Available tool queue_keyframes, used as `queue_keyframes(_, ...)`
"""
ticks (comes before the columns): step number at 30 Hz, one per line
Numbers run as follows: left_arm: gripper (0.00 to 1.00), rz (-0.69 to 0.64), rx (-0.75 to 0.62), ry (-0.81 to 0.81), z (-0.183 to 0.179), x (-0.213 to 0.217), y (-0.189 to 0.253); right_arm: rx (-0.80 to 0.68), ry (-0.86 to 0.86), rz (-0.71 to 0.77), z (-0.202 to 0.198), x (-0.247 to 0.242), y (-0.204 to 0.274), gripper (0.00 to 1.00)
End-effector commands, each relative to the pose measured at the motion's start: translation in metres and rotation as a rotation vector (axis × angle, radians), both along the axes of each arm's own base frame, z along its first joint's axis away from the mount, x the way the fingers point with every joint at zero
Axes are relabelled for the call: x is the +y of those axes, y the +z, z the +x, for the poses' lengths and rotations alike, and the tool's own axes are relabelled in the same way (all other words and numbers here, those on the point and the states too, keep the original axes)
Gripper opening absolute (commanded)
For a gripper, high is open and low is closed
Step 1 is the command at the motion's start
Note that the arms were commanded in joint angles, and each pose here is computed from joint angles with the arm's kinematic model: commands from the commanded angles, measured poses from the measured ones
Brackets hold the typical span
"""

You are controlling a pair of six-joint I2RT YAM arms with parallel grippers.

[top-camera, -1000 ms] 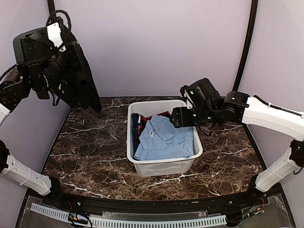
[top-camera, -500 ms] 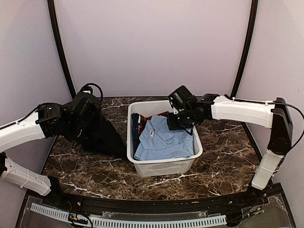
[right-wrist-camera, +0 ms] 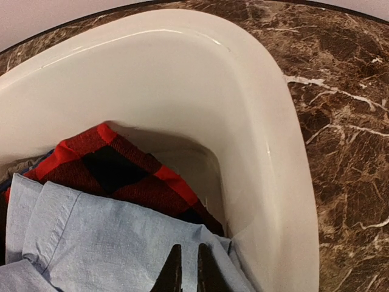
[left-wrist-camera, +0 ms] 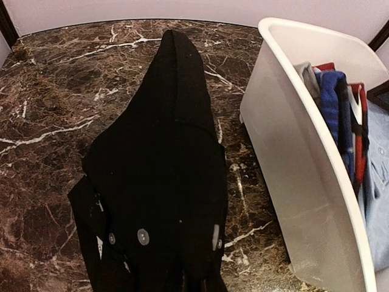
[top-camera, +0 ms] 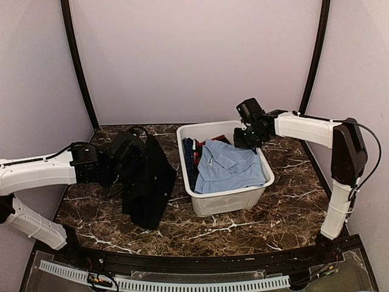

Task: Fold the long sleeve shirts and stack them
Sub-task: Move the bin to the corner of the board.

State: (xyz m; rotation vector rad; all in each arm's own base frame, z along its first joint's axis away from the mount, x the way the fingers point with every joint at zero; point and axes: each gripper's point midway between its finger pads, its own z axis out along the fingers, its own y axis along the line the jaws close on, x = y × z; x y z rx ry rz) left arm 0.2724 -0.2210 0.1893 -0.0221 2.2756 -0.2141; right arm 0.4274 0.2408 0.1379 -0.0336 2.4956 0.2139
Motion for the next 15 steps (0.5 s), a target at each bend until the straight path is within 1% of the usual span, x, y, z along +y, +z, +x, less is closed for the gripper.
queue_keyframes(1, 0.0, -0.085, 0.001, -0.07, 0.002, -0.023, 0.003, 0.027, -0.169, -0.15, 0.04, -0.069, -0.031, 0.09)
queue_keyframes(5, 0.0, -0.114, 0.031, -0.118, -0.002, -0.036, -0.004, 0.012, -0.247, -0.183, 0.073, -0.107, -0.032, 0.09)
queue_keyframes(10, 0.0, -0.124, 0.049, -0.152, -0.008, -0.042, -0.008, -0.007, -0.297, -0.232, 0.116, -0.152, -0.033, 0.1)
queue_keyframes(15, 0.0, -0.121, 0.047, -0.161, -0.01, -0.042, -0.008, -0.016, -0.308, -0.248, 0.141, -0.18, -0.024, 0.13)
